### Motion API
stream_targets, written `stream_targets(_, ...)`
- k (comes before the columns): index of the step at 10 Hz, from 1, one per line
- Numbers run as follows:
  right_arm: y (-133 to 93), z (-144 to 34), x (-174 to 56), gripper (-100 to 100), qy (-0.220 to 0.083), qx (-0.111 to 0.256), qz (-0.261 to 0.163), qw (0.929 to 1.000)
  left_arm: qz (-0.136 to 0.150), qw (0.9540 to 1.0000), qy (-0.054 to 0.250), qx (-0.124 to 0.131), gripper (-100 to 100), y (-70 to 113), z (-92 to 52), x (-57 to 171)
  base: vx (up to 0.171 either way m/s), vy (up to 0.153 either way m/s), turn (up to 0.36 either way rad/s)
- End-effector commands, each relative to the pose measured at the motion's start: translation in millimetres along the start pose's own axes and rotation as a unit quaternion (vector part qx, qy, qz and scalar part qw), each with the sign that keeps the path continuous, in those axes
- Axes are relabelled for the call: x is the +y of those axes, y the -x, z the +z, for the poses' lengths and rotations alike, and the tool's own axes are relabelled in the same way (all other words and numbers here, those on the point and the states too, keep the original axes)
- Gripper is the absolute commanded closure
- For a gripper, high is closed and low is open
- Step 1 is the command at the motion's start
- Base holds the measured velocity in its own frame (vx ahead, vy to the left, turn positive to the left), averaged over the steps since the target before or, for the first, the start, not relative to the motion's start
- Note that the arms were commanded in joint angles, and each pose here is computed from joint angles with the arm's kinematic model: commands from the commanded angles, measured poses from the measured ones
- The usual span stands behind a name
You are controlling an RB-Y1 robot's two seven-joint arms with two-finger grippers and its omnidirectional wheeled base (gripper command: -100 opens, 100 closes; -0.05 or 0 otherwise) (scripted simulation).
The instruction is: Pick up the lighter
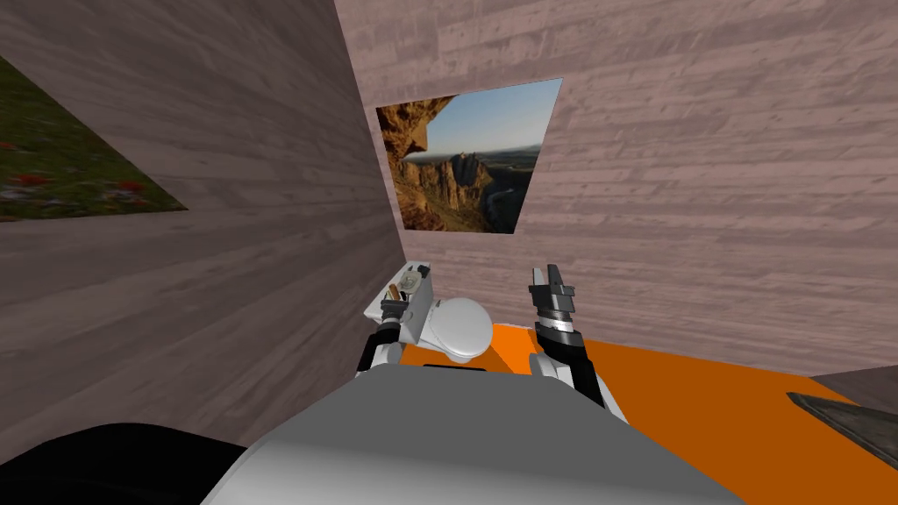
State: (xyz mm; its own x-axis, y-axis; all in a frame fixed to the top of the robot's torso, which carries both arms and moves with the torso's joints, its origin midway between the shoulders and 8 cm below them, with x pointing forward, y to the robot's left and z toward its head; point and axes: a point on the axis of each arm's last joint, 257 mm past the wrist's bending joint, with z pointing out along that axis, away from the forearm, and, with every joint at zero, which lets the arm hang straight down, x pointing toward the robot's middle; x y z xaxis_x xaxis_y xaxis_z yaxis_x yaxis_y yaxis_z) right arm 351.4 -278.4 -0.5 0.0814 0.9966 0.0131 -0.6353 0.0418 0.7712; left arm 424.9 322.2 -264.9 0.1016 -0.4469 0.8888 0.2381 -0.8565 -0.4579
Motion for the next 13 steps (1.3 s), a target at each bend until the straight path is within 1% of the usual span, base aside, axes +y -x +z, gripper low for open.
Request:
stream_targets(1, 0.0, 0.0, 0.0, 0, 0.0, 0.0, 0.0, 1.0, -0.03, 0.9995, -0.001, -0.013, -100, 2.8, -3.0, 12.6, 0.021, -0.008, 0.018)
stream_targets(2, 0.0, 0.0, 0.0, 0, 0.0, 0.0, 0.0, 1.0, -0.04, 0.9991, -0.002, -0.016, -100, 3.0, -3.6, 15.9, 0.013, -0.008, -0.001)
stream_targets(3, 0.0, 0.0, 0.0, 0, 0.0, 0.0, 0.0, 1.0, -0.032, 0.9994, -0.002, -0.013, -100, 3.8, -2.5, 12.5, 0.0, 0.0, 0.0)
stream_targets(4, 0.0, 0.0, 0.0, 0, 0.0, 0.0, 0.0, 1.0, -0.033, 0.9994, -0.002, -0.013, 0, 4.0, -2.7, 13.1, 0.0, 0.0, 0.0)
stream_targets(5, 0.0, 0.0, 0.0, 0, 0.0, 0.0, 0.0, 1.0, -0.035, 0.9994, -0.004, -0.009, -100, -2.8, -0.6, 6.2, 0.078, 0.034, 0.026)
stream_targets(6, 0.0, 0.0, 0.0, 0, 0.0, 0.0, 0.0, 1.0, -0.034, 0.9994, -0.004, -0.011, -100, 0.4, -1.0, 8.7, 0.05, 0.022, 0.003)
stream_targets(7, 0.0, 0.0, 0.0, 0, 0.0, 0.0, 0.0, 1.0, -0.034, 0.9994, -0.004, -0.011, 100, -0.1, -0.6, 8.3, 0.006, 0.003, -0.001)
stream_targets(11, 0.0, 0.0, 0.0, 0, 0.0, 0.0, 0.0, 1.0, -0.036, 0.9993, -0.005, -0.009, 100, -2.0, 0.0, 7.5, 0.001, 0.001, 0.003)
stream_targets(12, 0.0, 0.0, 0.0, 0, 0.0, 0.0, 0.0, 1.0, -0.037, 0.9993, -0.005, -0.009, 0, -2.0, 0.0, 7.5, 0.0, 0.0, 0.0)
stream_targets(13, 0.0, 0.0, 0.0, 0, 0.0, 0.0, 0.0, 1.0, -0.037, 0.9993, -0.005, -0.009, 100, -2.0, 0.0, 7.5, 0.0, 0.0, 0.0)
